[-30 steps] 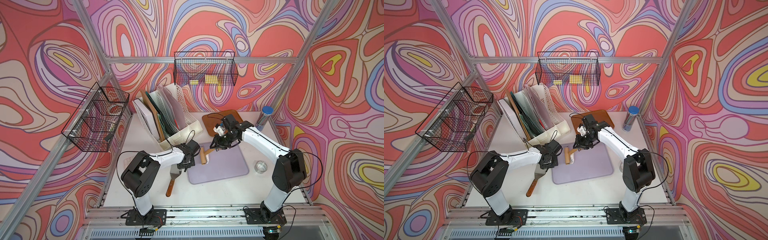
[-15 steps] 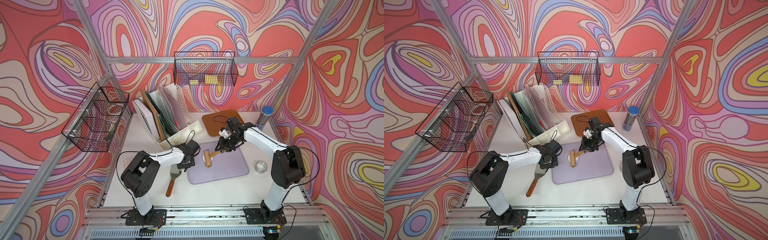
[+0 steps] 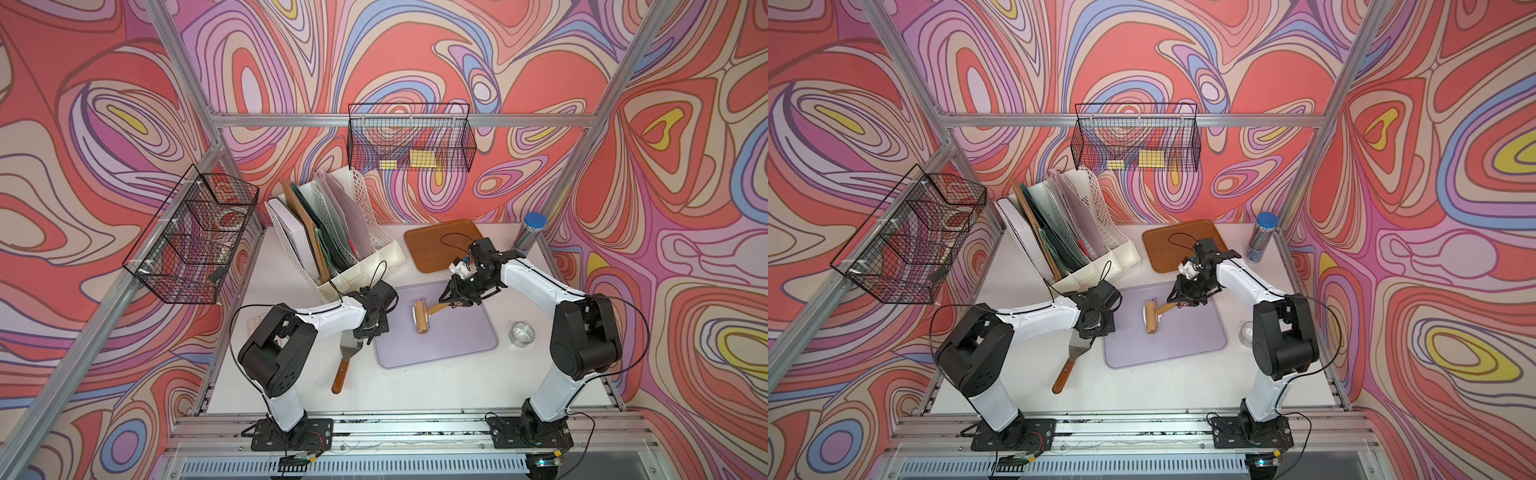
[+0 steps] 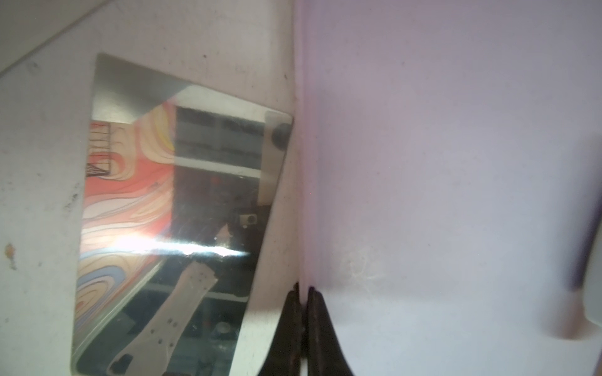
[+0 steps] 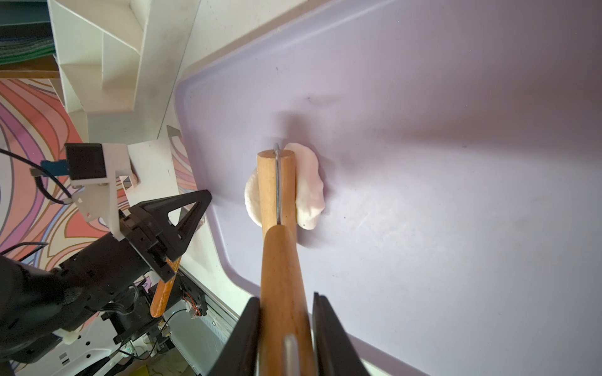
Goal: Roll out the dumpling wrappers from the dough
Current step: Flatten out the dough on the work surface.
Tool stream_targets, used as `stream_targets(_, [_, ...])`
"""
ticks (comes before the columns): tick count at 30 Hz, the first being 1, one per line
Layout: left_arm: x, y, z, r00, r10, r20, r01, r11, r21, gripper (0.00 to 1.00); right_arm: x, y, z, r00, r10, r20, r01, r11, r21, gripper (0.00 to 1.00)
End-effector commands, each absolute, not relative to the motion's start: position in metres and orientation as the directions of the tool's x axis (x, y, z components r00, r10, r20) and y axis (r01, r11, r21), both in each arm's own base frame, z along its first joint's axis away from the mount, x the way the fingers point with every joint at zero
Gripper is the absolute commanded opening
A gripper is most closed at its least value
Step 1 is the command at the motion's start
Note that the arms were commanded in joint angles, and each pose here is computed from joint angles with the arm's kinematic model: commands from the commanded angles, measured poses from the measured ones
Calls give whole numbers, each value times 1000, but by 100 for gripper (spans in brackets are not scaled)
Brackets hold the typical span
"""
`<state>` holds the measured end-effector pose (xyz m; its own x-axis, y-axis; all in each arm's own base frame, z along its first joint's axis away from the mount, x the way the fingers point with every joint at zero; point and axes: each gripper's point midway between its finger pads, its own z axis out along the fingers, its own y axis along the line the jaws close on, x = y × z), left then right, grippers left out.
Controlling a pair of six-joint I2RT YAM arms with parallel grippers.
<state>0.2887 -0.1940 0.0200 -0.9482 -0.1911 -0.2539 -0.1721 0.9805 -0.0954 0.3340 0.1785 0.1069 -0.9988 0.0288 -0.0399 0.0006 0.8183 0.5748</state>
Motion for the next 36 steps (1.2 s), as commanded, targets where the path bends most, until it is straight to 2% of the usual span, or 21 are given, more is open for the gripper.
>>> stream_targets(1, [264,-157,5,-969,-165,-187,-177,983,55,0,299,63,29,-990,101,99,97,995,-35,0])
stream_targets(13, [264,-155,7,-968,-172,-183,-182,982,42,0,290,21,22,-988,100,115,67,962,-266,0])
stream_targets(36, [261,-149,8,-965,-184,-185,-194,980,39,0,282,-34,30,-982,153,107,89,888,-451,0])
